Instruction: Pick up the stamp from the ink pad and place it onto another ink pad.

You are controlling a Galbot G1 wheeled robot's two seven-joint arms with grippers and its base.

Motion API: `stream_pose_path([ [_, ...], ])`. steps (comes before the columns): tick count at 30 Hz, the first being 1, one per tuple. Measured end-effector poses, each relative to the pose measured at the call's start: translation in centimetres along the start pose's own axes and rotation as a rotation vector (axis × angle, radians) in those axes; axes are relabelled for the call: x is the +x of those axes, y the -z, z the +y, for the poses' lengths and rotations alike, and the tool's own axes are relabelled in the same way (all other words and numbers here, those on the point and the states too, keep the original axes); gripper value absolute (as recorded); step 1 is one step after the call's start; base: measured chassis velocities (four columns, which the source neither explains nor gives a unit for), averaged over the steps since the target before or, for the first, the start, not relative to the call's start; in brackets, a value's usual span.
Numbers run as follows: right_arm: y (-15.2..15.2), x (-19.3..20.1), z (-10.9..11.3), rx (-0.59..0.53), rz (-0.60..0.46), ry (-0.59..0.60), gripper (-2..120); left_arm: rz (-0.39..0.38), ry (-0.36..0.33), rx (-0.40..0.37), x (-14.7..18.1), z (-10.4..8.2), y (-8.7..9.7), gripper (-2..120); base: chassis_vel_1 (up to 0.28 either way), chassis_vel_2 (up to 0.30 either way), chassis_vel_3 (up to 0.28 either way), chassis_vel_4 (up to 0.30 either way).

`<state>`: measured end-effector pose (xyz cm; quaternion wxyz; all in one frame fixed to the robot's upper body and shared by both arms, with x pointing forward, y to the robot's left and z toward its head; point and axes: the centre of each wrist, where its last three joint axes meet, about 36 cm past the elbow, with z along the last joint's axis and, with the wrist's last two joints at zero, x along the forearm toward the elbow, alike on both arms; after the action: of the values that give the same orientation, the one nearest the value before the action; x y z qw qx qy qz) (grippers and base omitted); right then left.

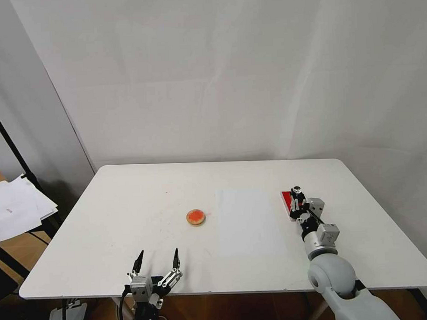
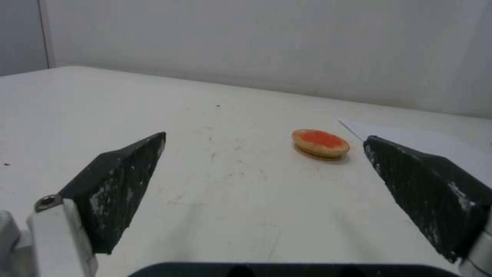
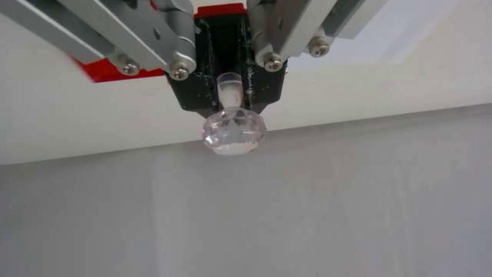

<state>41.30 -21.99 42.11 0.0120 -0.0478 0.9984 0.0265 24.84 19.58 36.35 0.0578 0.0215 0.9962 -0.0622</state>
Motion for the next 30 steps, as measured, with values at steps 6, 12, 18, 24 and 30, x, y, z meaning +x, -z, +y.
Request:
stream_pose_path([
  [6, 0.0, 2.0, 4.1, -0.029, 0.028, 0.165, 9, 0.0, 0.0, 0.0, 0.0, 0.0, 0.0, 102, 0.0, 0.0, 0.0, 0.0],
  [12, -1.1, 2.1, 5.5, -0.041, 0.086, 0.227, 9, 0.0, 0.0, 0.0, 0.0, 0.0, 0.0, 102, 0.0, 0.0, 0.0, 0.0],
  [18, -2.7, 1.5, 5.6, -0.042, 0.162, 0.221, 9, 0.0, 0.0, 0.0, 0.0, 0.0, 0.0, 102, 0.0, 0.0, 0.0, 0.0],
  [24, -2.9, 1.4, 5.6, -0.024, 0.19, 0.223, 9, 0.0, 0.0, 0.0, 0.0, 0.0, 0.0, 102, 0.0, 0.0, 0.0, 0.0],
  [30, -3.7, 2.4, 6.1, -0.025, 0.224, 0.235, 9, 0.0, 0.0, 0.0, 0.0, 0.0, 0.0, 102, 0.0, 0.0, 0.0, 0.0],
])
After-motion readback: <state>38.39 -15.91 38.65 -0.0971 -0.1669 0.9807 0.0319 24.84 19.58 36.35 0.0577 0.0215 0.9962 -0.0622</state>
